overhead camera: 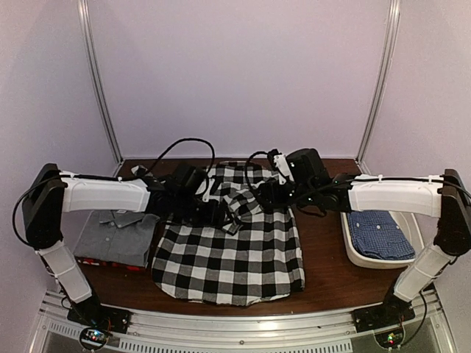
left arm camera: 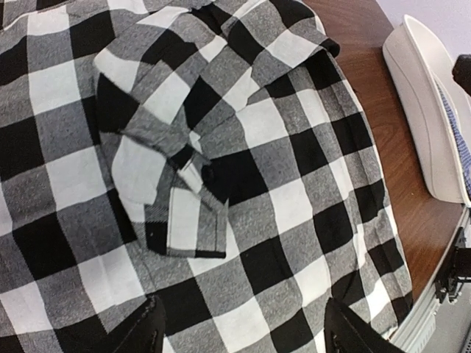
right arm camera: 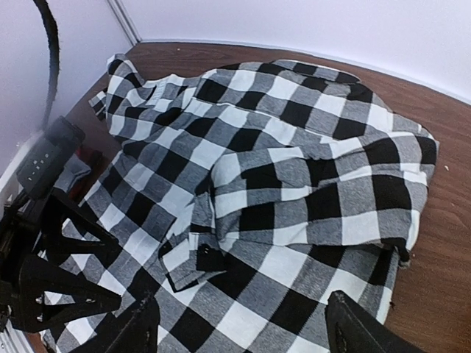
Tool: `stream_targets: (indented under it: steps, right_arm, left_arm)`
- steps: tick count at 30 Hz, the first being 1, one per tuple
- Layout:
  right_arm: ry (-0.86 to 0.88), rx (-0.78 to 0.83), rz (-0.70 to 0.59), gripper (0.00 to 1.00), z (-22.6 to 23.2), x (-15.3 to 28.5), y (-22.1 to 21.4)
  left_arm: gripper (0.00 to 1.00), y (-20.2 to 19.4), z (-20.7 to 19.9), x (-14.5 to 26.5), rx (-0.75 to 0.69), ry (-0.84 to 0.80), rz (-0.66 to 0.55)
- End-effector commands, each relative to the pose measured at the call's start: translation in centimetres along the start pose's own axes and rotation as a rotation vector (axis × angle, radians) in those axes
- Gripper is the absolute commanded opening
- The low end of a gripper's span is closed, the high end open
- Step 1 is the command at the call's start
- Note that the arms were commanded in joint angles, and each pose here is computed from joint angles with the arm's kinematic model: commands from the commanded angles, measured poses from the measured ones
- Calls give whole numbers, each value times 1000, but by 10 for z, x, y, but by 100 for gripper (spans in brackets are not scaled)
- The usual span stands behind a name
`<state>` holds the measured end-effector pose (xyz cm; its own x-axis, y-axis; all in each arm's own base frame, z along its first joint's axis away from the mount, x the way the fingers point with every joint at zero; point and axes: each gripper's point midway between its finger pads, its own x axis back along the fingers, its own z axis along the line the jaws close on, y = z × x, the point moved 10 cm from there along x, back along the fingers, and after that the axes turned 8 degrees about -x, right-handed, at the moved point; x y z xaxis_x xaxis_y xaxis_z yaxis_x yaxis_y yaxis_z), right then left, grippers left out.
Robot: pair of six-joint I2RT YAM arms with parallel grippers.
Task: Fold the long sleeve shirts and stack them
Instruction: Pick up the sleeve from the center of the board.
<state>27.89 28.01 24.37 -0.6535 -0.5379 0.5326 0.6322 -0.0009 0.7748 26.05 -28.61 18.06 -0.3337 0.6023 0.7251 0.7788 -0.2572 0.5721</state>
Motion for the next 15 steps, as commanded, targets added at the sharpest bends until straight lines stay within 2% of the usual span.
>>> stream_targets:
  steps: [1, 7, 15]
  right_arm:
    - [-52, -88, -134, 78, -17, 31, 7]
    - [-100, -107, -181, 79, -36, 59, -1]
    - [-110, -128, -190, 79, -49, 71, -17]
  left_arm:
    - [75, 13, -18, -24, -81, 194, 3]
    - [72, 19, -26, -61, -115, 367, 71]
    - [66, 22, -27, -89, -142, 396, 125]
